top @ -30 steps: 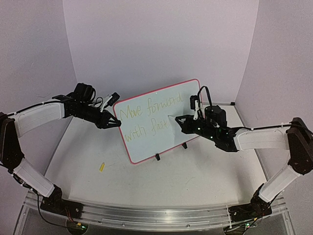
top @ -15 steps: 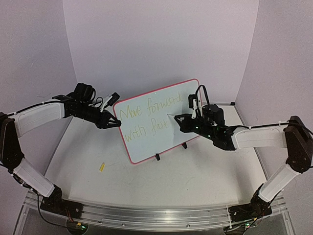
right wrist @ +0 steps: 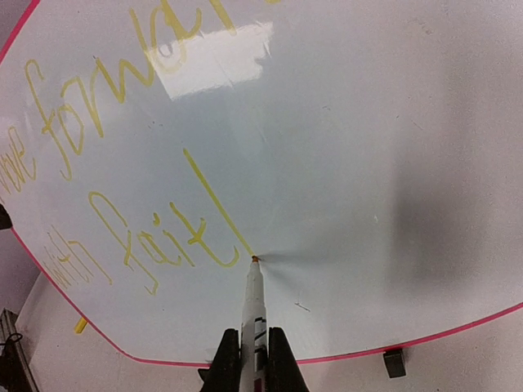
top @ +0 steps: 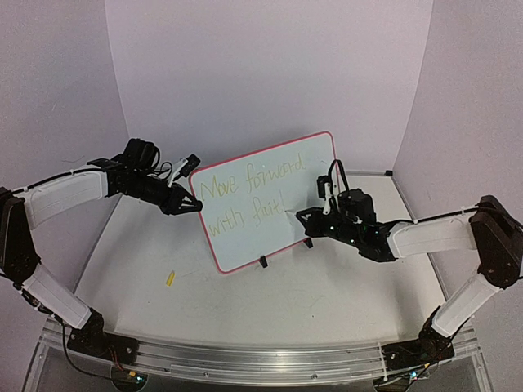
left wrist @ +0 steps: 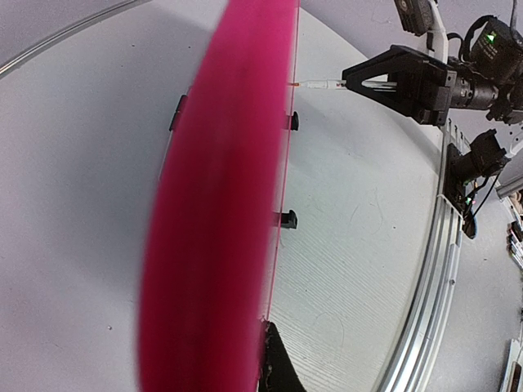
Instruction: Write a sentence on the whiteboard
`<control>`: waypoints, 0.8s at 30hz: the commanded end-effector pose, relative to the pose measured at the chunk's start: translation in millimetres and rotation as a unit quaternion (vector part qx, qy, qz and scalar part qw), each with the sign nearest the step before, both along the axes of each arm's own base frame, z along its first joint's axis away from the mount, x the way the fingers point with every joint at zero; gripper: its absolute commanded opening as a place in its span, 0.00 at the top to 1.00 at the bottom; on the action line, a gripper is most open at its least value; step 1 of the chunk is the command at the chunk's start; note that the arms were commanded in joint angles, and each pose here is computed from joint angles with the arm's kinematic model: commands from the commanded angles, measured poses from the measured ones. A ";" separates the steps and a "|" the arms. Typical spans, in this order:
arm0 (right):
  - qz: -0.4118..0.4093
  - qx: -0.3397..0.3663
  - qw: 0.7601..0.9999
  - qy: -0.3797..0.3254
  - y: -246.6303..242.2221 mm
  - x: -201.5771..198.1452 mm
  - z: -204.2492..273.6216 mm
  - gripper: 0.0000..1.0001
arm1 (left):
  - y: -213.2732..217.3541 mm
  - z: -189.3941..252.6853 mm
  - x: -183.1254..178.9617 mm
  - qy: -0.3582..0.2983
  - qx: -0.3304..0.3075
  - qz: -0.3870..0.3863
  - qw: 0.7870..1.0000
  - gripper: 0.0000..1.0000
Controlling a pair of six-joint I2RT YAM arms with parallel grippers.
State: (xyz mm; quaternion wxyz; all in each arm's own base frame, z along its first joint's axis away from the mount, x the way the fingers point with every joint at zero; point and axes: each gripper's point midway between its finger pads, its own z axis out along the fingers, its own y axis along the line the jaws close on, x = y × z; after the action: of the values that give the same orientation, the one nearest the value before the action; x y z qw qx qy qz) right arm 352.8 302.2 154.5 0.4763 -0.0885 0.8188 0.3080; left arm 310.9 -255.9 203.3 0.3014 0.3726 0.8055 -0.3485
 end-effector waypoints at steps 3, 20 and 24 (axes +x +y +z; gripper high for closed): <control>-0.002 0.032 0.999 -0.022 6.8 9.0 25.6 1.00 | 0.1 -39.2 -4.5 0.019 0.062 -0.007 0.998 1.00; -0.008 0.045 0.998 -0.050 8.5 15.4 49.6 1.00 | -0.5 -38.3 -5.0 0.018 0.061 -0.008 0.998 1.00; -0.019 0.041 0.997 -0.057 4.8 17.7 51.9 1.00 | -0.5 -38.4 -5.0 0.018 0.061 -0.008 0.998 1.00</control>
State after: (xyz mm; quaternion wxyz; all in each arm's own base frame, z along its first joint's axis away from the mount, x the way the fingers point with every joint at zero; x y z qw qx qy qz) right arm 358.6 309.3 174.8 0.4900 -0.0836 0.8038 0.3267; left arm 311.6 -256.6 202.0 0.3007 0.3728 0.8055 -0.3490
